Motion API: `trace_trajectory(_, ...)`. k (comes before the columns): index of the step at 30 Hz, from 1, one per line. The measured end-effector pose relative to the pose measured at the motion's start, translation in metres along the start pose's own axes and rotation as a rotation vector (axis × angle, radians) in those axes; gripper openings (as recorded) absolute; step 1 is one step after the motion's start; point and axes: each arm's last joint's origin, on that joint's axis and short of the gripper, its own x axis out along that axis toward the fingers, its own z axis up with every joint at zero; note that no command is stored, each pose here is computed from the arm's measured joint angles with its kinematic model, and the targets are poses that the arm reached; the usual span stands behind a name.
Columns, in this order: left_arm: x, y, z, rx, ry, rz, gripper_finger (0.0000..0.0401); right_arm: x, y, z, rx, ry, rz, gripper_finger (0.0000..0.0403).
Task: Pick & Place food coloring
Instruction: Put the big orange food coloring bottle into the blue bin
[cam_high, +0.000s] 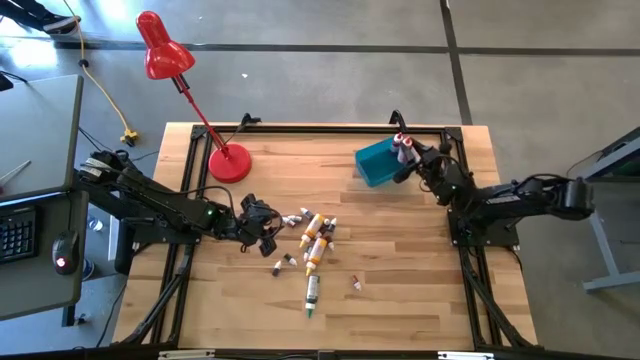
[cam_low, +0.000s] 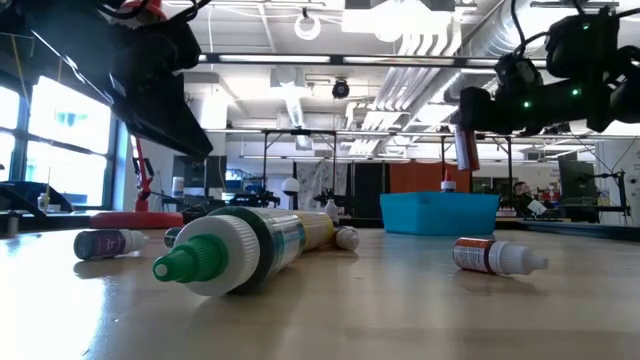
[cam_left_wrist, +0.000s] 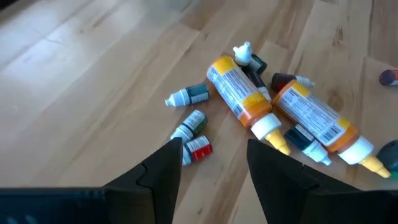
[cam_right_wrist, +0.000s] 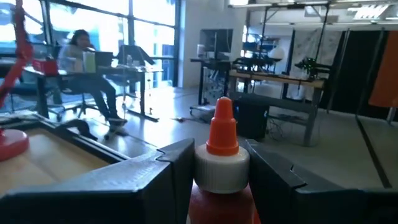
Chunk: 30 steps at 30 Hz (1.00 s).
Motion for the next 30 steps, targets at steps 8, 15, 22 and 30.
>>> trace_trajectory(8, 0.000, 0.001, 0.001, 0.004, -0.032, 0.045, 0.0179, 0.012, -0.009, -0.022, -0.030, 0.105, -0.071, 0.0123)
trace_trajectory(15, 0.000, 0.002, 0.001, 0.005, -0.041, 0.060, 0.0179, 0.022, -0.017, -0.030, -0.006, 0.075, -0.118, 0.0123)
trace_trajectory(22, 0.000, 0.002, 0.001, 0.005, -0.041, 0.060, 0.0179, 0.027, -0.022, -0.044, 0.014, 0.094, -0.135, 0.0124)
trace_trajectory(30, 0.000, 0.002, 0.001, 0.005, -0.043, 0.063, 0.0179, 0.033, -0.025, -0.058, 0.025, 0.135, -0.148, 0.0124)
